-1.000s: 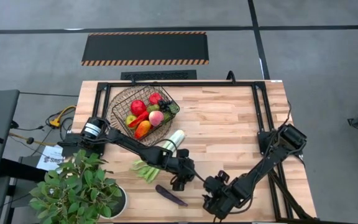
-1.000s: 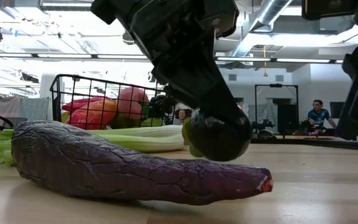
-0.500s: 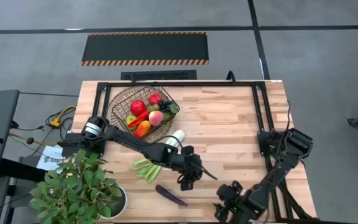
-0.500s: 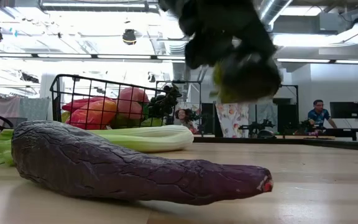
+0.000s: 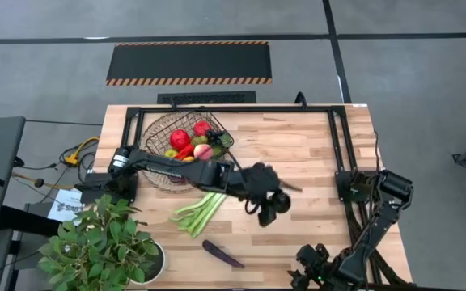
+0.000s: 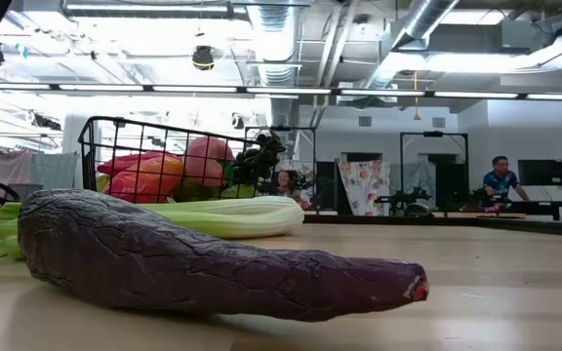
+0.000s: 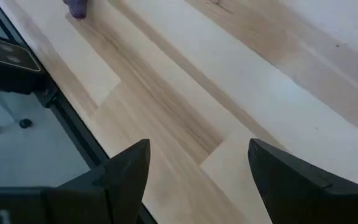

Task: Build produce basket
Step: Put the black mangosteen into the wire basket

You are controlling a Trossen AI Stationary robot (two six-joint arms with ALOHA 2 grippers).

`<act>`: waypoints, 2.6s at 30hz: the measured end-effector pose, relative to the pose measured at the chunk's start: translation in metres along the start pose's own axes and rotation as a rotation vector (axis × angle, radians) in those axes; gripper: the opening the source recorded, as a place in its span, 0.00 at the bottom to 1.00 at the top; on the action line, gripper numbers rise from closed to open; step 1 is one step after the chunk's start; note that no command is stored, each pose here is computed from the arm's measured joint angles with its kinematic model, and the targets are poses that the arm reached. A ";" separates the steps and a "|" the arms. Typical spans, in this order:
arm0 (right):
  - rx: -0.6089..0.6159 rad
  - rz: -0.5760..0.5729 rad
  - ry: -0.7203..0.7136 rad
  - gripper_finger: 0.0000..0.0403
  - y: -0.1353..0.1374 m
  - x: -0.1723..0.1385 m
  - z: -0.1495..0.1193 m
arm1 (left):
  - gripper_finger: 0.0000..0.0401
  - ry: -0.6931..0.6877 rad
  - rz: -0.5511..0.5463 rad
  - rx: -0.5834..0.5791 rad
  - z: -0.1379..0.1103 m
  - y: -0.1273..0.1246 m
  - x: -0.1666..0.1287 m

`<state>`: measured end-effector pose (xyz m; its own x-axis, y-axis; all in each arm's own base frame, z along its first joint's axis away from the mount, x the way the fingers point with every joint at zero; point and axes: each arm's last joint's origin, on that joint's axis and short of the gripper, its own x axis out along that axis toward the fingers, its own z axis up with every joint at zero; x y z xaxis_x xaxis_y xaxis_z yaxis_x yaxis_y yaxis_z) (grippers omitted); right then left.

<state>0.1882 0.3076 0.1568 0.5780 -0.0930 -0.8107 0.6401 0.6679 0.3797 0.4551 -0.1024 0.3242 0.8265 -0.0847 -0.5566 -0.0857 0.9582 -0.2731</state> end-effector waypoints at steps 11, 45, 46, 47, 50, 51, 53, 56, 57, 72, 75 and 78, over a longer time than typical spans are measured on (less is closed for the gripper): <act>-0.021 -0.026 -0.016 0.72 -0.001 0.003 0.005 | 0.59 -0.230 -0.093 -0.156 0.068 -0.006 -0.050; -0.080 -0.031 -0.059 0.72 -0.002 0.005 0.009 | 0.59 -0.527 0.531 -0.228 0.111 0.068 -0.264; -0.080 -0.033 -0.060 0.72 -0.002 0.005 0.009 | 0.59 -0.468 0.602 -0.254 0.103 0.075 -0.268; -0.074 -0.036 -0.062 0.72 -0.002 0.005 0.010 | 0.59 -0.413 0.665 -0.284 0.095 0.080 -0.271; -0.061 -0.048 -0.067 0.72 -0.002 0.007 0.014 | 0.59 -0.209 0.835 -0.317 0.071 0.095 -0.271; -0.058 -0.054 -0.070 0.72 -0.002 0.008 0.015 | 0.59 -0.165 0.878 -0.327 0.065 0.099 -0.271; -0.056 -0.064 -0.075 0.72 -0.002 0.011 0.019 | 0.59 -0.120 0.946 -0.336 0.058 0.105 -0.265; -0.059 -0.077 -0.082 0.72 -0.001 0.015 0.025 | 0.59 -0.059 0.990 -0.307 0.052 0.113 -0.251; -0.058 -0.081 -0.083 0.72 -0.001 0.016 0.027 | 0.59 -0.044 0.999 -0.295 0.050 0.116 -0.244; -0.035 -0.092 -0.068 0.72 -0.001 0.019 0.031 | 0.59 0.331 1.120 -0.286 -0.045 0.187 -0.131; -0.033 -0.091 -0.061 0.72 -0.001 0.019 0.030 | 0.59 0.401 1.144 -0.340 -0.068 0.199 -0.124; -0.035 -0.092 -0.051 0.72 -0.001 0.018 0.029 | 0.59 0.443 1.182 -0.398 -0.084 0.204 -0.125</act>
<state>0.2126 0.2841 0.1546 0.5436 -0.1918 -0.8171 0.6737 0.6804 0.2885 0.2875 0.0807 0.2718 -0.1023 0.5860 -0.8038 -0.8432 0.3776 0.3826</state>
